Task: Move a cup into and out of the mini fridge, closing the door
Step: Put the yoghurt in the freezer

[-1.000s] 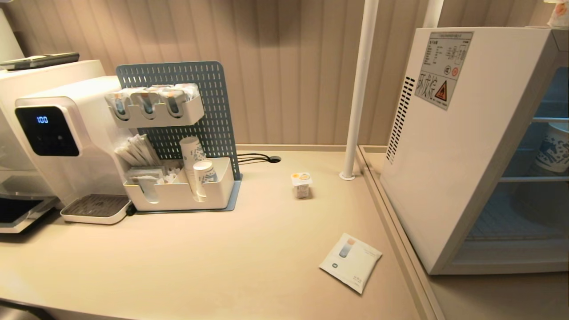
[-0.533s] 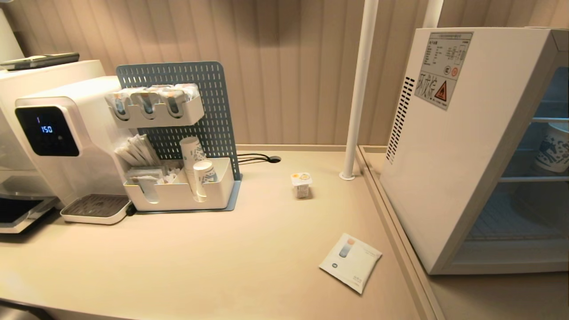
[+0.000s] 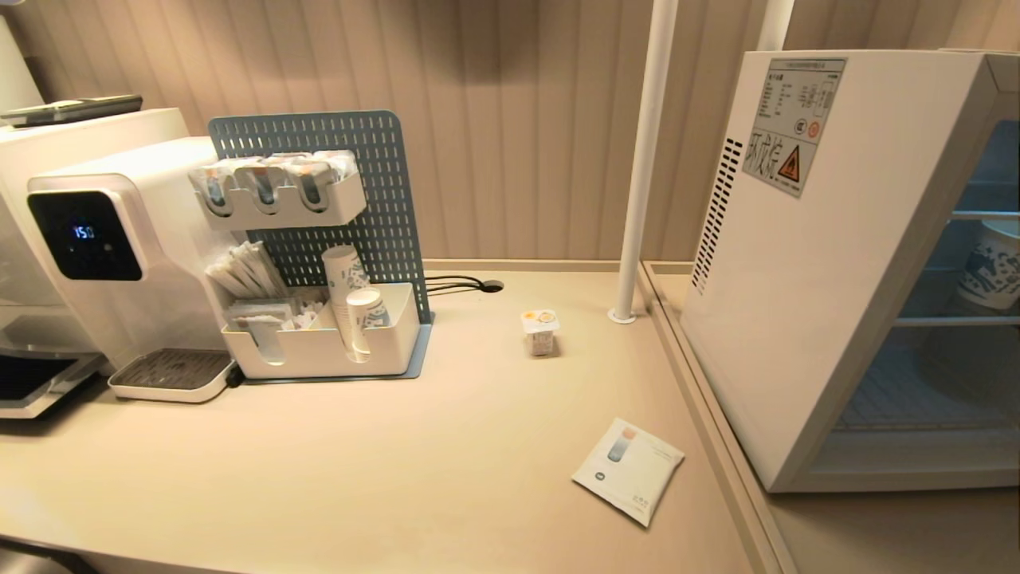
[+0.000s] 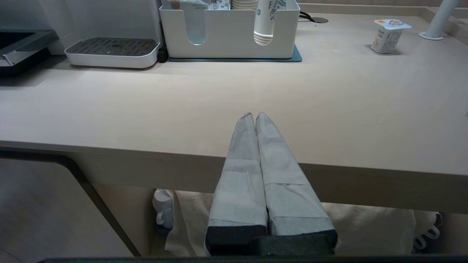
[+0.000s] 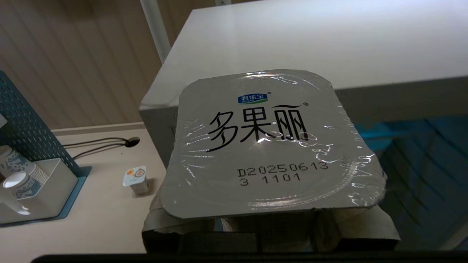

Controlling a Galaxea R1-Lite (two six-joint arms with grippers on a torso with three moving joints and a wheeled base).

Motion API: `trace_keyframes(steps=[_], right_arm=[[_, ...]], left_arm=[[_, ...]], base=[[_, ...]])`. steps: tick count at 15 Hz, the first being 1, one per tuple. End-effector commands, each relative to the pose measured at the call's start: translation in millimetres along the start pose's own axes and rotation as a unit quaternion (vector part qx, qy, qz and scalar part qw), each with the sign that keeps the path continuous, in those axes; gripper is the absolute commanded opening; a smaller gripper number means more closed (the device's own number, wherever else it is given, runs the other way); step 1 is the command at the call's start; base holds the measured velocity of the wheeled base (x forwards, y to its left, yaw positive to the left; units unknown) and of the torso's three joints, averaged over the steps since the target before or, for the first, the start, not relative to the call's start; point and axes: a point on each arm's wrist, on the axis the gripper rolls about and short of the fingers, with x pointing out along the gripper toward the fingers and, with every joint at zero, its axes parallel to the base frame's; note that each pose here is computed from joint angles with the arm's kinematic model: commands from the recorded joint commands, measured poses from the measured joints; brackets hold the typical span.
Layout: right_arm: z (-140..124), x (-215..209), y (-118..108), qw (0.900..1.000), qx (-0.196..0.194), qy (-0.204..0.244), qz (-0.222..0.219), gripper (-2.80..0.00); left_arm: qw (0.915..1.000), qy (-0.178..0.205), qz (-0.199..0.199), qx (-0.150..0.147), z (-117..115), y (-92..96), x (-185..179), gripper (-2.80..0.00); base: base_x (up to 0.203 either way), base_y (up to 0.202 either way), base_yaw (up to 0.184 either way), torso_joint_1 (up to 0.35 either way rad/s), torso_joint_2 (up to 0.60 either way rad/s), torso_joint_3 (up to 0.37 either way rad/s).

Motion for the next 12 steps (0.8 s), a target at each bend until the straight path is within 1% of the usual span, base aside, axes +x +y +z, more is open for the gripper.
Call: trace_keyframes(steps=[1,4,9,11,12], right_arm=[[-28,-43,-3,1.0,0.001,-0.003,0.0,-2.8],[-64,-55,-7,1.0,0.001,0.015,-0.006,-2.8],[-118,-51,-11,0.998,0.013,0.063,-0.016,-2.8],[-137,-48,-13,0.996,0.02,0.082,-0.018,-2.8],[-141,-47,-13,0.996,0.023,0.082,-0.019,-2.8]], left_arm=[[1.0,0.002,0.0,0.0,0,0.0,0,-2.8],[1.0,0.002,0.0,-0.001,0,0.0,0,-2.8],[1.0,0.002,0.001,-0.001,0,0.0,0,-2.8],[1.0,0.002,0.001,-0.001,0,0.0,0,-2.8],[1.0,0.002,0.001,-0.002,-1,0.0,0,-2.8]], base=[[0.0,0.0,0.0,0.0,0.0,0.0],[0.0,0.0,0.0,0.0,0.0,0.0],[0.0,0.0,0.0,0.0,0.0,0.0],[0.0,0.0,0.0,0.0,0.0,0.0],[0.0,0.0,0.0,0.0,0.0,0.0]])
